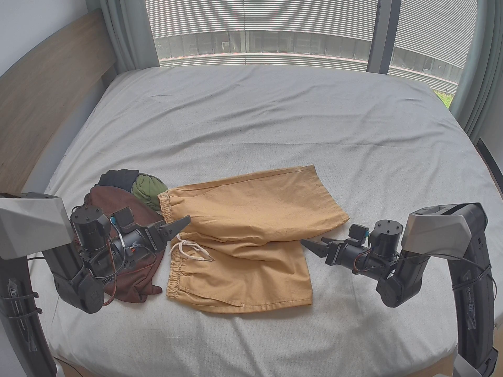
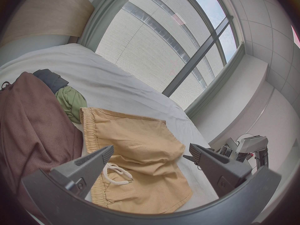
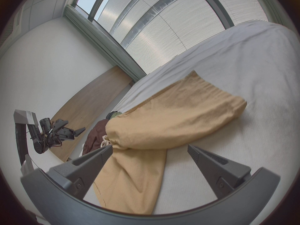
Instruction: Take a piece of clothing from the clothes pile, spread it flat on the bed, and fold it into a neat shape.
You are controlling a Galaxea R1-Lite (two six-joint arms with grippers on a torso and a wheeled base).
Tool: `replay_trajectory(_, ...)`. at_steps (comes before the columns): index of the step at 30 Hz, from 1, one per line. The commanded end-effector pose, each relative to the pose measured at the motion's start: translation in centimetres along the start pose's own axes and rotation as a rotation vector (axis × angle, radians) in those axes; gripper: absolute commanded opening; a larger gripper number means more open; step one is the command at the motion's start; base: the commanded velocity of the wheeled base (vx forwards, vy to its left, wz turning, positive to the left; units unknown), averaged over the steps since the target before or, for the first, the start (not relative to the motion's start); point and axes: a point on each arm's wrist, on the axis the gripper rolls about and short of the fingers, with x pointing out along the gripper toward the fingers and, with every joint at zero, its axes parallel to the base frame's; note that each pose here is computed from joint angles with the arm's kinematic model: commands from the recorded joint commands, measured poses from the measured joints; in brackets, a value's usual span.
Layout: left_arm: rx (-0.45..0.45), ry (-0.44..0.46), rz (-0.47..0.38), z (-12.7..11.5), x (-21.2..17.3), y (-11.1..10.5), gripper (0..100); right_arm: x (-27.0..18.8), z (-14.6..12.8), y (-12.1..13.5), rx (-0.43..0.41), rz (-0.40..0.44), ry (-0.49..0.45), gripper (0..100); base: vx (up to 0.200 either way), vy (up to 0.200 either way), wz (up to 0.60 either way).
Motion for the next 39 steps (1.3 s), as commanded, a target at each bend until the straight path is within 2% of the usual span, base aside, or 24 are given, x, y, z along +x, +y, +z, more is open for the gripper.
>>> replay_trajectory(1,-0.002,0.027,0.002,-0.8,0.2,0.1,100,0.5,-2.5,-0.3,0.021,-0.005,0.06,100,0.0,0.0,0.0)
replay_trajectory(15,-0.011,0.065,-0.008,-2.0,0.7,-0.2,100,0.9,-6.0,0.0,0.039,0.003,0.152,100,0.0,0.0,0.0)
replay_trajectory(25,-0.013,0.071,-0.007,-2.2,0.7,-0.1,100,1.0,-6.1,0.4,0.039,0.02,0.158,100,0.0,0.0,0.0)
replay_trajectory(26,-0.014,0.072,-0.007,-2.3,0.8,0.0,100,1.0,-6.1,0.4,0.04,0.021,0.159,0,0.0,0.0,0.0)
replay_trajectory(34,-0.016,0.076,-0.005,-2.4,0.8,0.0,100,0.9,-5.6,0.7,0.041,0.025,0.151,0,0.0,0.0,0.0)
replay_trajectory(35,-0.019,0.078,-0.003,-2.4,0.8,0.1,100,0.3,-4.5,1.4,0.038,0.035,0.14,0,0.0,0.0,0.0)
replay_trajectory(39,-0.022,0.086,0.0,-2.7,0.9,0.3,100,-0.6,-3.0,2.2,0.035,0.06,0.128,0,0.0,0.0,0.0)
